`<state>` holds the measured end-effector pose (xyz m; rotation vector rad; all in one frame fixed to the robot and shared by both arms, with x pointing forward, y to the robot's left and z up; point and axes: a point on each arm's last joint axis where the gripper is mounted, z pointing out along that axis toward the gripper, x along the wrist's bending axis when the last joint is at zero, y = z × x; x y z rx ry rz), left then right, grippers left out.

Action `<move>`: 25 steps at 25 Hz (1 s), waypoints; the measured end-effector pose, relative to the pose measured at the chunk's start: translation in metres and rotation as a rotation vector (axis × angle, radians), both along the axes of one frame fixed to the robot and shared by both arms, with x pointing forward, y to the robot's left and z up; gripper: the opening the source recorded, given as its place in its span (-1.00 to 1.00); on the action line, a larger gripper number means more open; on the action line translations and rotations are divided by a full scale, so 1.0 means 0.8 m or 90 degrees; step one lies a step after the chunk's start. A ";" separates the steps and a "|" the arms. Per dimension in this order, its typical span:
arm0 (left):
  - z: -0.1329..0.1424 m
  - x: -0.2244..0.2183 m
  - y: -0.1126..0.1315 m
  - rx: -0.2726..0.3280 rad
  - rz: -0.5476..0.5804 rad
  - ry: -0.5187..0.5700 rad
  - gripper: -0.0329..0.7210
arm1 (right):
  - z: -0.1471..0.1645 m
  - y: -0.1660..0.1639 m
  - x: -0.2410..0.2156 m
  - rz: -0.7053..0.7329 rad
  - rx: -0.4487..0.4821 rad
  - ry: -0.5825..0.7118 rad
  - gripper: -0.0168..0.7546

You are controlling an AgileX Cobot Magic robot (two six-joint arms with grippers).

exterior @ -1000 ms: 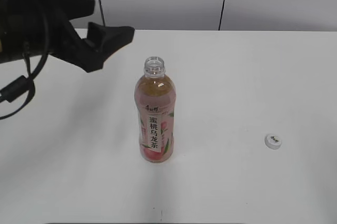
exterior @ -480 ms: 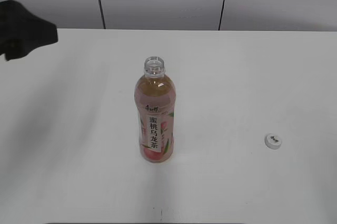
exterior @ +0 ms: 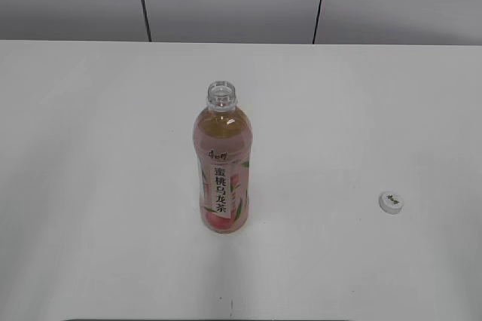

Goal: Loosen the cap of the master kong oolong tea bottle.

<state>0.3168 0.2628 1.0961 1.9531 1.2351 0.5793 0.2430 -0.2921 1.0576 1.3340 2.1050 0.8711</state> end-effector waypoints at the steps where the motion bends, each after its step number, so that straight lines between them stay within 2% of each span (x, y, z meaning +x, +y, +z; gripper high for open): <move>1: -0.002 -0.013 0.007 0.019 -0.010 0.010 0.58 | 0.000 0.000 0.000 0.000 0.000 0.000 0.46; 4: -0.010 -0.043 0.022 0.039 -0.025 0.009 0.58 | 0.000 0.000 0.000 0.000 0.000 0.000 0.46; 8: -0.032 -0.063 0.030 0.015 -0.031 -0.027 0.58 | 0.000 0.000 0.000 0.000 0.000 0.000 0.46; 12: -0.032 -0.071 0.033 -0.004 -0.032 -0.061 0.58 | -0.003 0.000 0.002 0.000 -0.001 0.001 0.46; 18: -0.031 -0.072 0.031 -0.017 -0.037 -0.059 0.58 | -0.005 0.002 0.010 -0.003 0.011 -0.036 0.46; 25: -0.031 -0.072 0.030 -0.024 -0.041 -0.056 0.56 | -0.007 0.003 0.013 -0.004 0.013 -0.043 0.46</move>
